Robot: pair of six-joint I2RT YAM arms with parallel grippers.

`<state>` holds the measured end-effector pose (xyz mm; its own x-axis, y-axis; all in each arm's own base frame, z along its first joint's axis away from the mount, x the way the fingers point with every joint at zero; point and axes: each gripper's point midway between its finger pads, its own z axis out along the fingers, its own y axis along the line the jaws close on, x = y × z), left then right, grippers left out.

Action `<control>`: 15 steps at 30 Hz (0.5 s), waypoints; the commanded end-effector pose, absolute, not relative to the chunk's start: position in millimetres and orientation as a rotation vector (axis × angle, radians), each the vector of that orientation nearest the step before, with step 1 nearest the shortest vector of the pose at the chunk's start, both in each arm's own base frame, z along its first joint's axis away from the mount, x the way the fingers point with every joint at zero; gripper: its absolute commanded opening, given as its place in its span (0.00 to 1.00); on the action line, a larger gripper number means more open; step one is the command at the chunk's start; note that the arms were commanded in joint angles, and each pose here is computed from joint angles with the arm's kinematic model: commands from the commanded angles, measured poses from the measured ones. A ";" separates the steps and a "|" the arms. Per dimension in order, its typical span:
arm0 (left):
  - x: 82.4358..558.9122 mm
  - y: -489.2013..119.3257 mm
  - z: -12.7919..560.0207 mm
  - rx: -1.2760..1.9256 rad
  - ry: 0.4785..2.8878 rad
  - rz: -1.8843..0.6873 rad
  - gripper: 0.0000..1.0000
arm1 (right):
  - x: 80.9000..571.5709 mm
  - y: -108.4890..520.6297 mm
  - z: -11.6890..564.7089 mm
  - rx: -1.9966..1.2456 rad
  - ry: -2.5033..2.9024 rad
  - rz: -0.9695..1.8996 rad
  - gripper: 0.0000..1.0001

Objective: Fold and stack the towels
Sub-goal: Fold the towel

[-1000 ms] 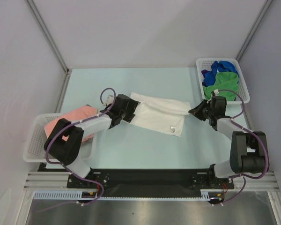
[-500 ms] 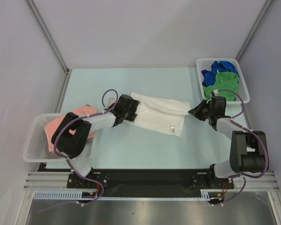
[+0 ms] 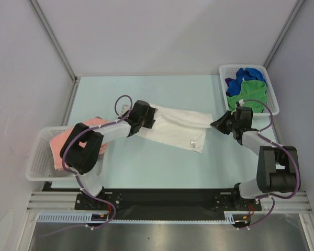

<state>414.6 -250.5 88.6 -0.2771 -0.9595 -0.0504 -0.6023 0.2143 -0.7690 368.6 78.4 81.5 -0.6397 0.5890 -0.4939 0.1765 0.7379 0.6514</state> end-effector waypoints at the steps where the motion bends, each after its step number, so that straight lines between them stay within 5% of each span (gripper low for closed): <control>1: 426.8 -247.8 96.5 -1.474 1.919 -0.877 0.63 | 380.0 76.0 101.0 0.540 2.163 0.729 0.00; 15: 416.0 -235.3 78.6 -1.496 1.955 -0.793 0.47 | 381.0 76.2 102.5 0.539 2.163 0.731 0.00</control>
